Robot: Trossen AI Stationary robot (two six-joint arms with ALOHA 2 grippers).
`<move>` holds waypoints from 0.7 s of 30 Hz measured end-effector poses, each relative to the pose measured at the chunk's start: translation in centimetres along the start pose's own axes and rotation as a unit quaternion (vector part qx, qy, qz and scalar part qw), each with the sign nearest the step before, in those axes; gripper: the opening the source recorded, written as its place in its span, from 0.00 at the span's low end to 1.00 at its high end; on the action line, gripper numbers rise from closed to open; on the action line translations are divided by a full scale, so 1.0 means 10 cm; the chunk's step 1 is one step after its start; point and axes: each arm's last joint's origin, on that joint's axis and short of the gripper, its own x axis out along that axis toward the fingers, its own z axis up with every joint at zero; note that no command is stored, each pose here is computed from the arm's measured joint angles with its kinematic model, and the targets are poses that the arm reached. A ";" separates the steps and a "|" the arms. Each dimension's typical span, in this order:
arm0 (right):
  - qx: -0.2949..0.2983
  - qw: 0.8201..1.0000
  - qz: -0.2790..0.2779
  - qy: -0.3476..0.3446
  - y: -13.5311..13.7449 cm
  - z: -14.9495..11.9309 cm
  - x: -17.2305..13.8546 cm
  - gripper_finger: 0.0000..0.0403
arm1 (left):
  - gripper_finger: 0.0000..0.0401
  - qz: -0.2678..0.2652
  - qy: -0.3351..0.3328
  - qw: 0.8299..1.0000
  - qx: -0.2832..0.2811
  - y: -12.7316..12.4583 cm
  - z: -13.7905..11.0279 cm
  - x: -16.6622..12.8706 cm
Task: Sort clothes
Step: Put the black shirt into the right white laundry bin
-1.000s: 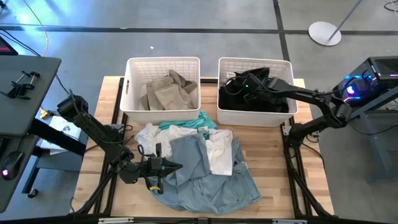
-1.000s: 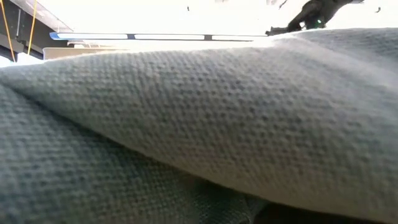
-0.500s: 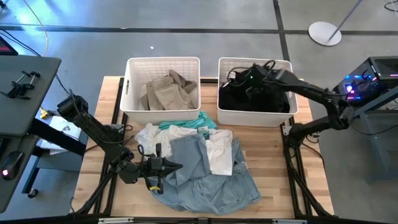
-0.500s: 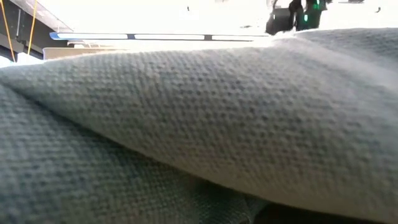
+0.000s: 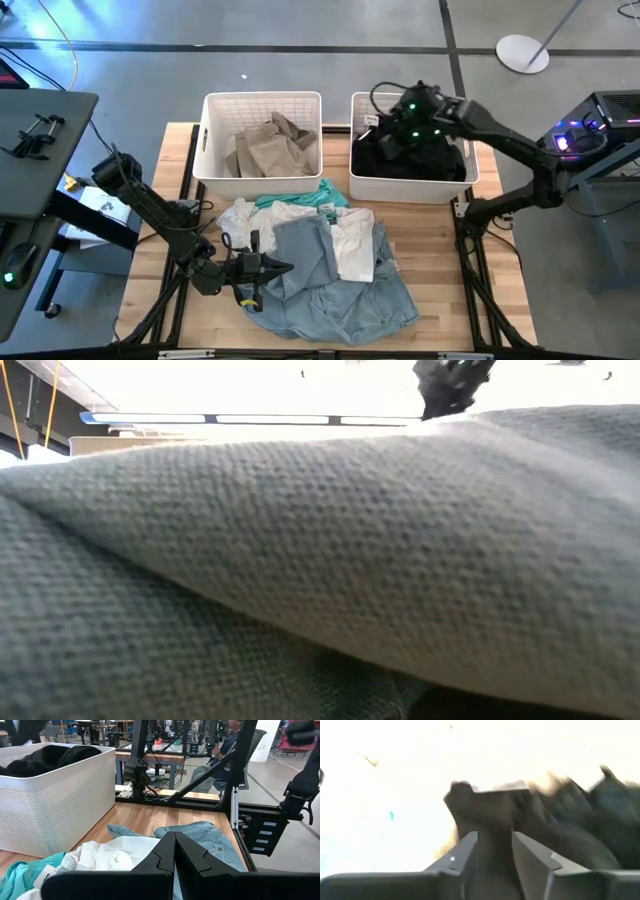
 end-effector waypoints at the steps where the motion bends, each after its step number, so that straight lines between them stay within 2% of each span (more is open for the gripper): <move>1: -0.004 1.000 0.013 -0.023 0.01 0.01 0.10 0.24 | 0.00 0.000 0.000 1.000 0.000 0.00 0.00 0.00; 4: -0.003 0.995 0.067 -0.079 -0.05 -0.03 0.42 0.10 | 0.00 0.000 0.000 1.000 0.000 0.00 0.00 0.00; 6: 0.009 0.992 0.084 -0.093 -0.15 -0.12 0.63 0.03 | 0.00 0.000 0.000 1.000 0.000 0.00 0.00 0.00; 11: 0.068 0.997 0.010 -0.019 -0.57 -0.57 1.02 0.04 | 0.00 0.000 0.000 1.000 0.001 0.00 0.00 0.00; 15: 0.080 0.996 -0.039 0.016 -0.81 -0.94 1.21 0.01 | 0.00 0.001 0.003 1.000 0.003 0.00 -0.01 0.00; 18: 0.086 0.995 -0.052 0.017 -0.91 -1.11 1.28 0.01 | 0.00 0.001 0.004 1.000 0.006 0.00 -0.01 0.00; 21: 0.074 0.996 -0.053 0.011 -0.91 -1.12 1.28 0.00 | 0.00 0.001 0.005 1.000 0.006 0.00 -0.01 0.00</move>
